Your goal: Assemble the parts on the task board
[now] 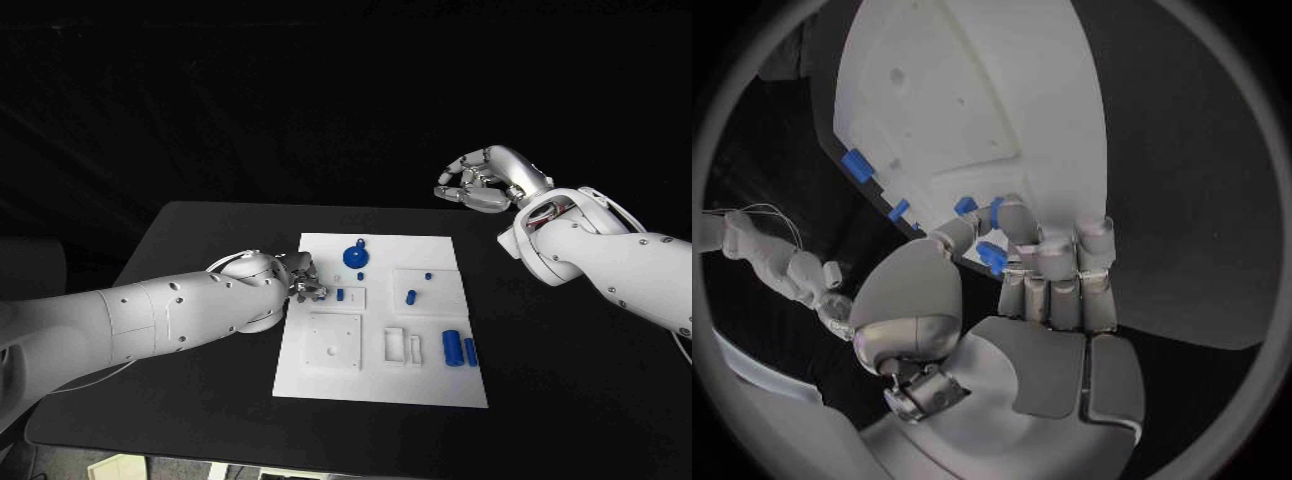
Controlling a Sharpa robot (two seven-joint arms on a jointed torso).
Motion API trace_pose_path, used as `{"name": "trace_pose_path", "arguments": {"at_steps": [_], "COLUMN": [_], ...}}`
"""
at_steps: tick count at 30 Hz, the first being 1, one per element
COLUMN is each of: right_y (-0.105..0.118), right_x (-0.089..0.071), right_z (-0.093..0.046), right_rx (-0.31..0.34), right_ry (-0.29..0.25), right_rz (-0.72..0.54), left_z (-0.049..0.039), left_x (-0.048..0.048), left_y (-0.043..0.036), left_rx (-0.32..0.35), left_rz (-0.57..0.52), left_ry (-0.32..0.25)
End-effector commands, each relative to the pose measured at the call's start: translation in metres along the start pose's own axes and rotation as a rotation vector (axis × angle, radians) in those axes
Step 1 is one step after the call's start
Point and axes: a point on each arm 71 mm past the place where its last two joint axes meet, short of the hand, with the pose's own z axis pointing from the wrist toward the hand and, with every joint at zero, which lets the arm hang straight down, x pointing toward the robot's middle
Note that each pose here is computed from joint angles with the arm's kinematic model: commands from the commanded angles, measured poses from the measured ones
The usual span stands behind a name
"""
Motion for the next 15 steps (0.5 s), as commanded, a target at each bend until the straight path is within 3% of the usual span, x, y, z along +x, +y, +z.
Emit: {"name": "trace_pose_path", "arguments": {"at_steps": [1,15], "right_y": [0.001,0.0008], "right_x": [0.0007,0.0008], "right_z": [0.0002,0.0003], "right_rx": [-0.009,-0.008], "right_ry": [0.009,0.01], "right_rz": [0.001,0.001], "left_z": [0.0002,0.0014], "left_x": [0.0084,0.0074], "left_y": [0.0009,0.0022], "left_rx": [-0.003,-0.009], "left_rz": [0.007,0.005], "left_ry": [0.04,0.035]}}
